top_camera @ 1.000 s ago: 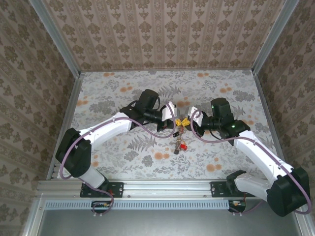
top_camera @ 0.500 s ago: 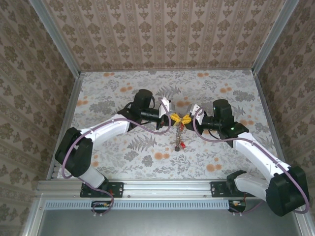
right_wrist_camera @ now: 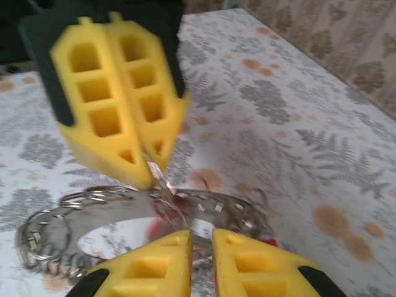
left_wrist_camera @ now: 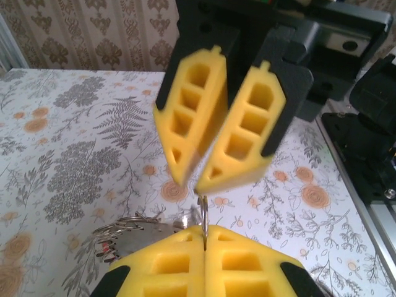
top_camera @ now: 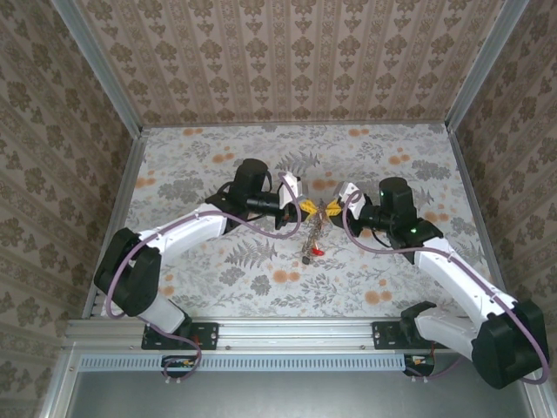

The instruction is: Put the keys on the keyring

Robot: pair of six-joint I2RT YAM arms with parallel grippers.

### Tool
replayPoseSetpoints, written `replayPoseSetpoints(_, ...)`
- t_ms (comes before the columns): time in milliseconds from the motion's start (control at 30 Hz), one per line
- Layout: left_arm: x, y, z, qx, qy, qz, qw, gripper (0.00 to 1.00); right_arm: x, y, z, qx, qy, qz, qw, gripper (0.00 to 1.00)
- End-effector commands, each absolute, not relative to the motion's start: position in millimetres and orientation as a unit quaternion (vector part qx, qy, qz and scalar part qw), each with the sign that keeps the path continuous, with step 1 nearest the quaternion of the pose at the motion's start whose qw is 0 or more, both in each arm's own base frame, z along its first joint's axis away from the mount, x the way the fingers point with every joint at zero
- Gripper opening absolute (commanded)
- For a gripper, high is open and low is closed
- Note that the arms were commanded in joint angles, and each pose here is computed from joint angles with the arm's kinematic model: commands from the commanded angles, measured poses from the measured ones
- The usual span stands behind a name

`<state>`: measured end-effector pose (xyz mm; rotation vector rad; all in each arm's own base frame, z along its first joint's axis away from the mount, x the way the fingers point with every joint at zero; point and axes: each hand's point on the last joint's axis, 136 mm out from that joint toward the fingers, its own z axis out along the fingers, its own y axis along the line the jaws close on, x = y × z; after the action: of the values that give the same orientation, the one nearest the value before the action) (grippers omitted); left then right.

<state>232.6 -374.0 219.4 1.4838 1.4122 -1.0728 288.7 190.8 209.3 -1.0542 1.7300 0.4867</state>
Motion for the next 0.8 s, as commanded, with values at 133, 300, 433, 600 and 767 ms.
replayPoseSetpoints(133, 232, -371, 240, 0.61, 0.54, -0.389, 0.43, 0.0, 296, 167, 211, -0.421, 0.739, 0.127, 0.511, 0.19)
replayPoseSetpoints(300, 241, -366, 232, 0.616, 0.567, -0.345, 0.425, 0.0, 299, 165, 213, -0.404, 0.739, 0.125, 0.525, 0.24)
replayPoseSetpoints(433, 249, -349, 228, 0.628, 0.589, -0.291, 0.417, 0.0, 300, 164, 211, -0.401, 0.739, 0.12, 0.528, 0.25)
replayPoseSetpoints(600, 256, -315, 235, 0.646, 0.608, -0.234, 0.399, 0.0, 300, 164, 209, -0.399, 0.739, 0.121, 0.53, 0.26)
replayPoseSetpoints(767, 251, -288, 236, 0.691, 0.608, -0.172, 0.351, 0.0, 298, 165, 206, -0.392, 0.74, 0.13, 0.53, 0.27)
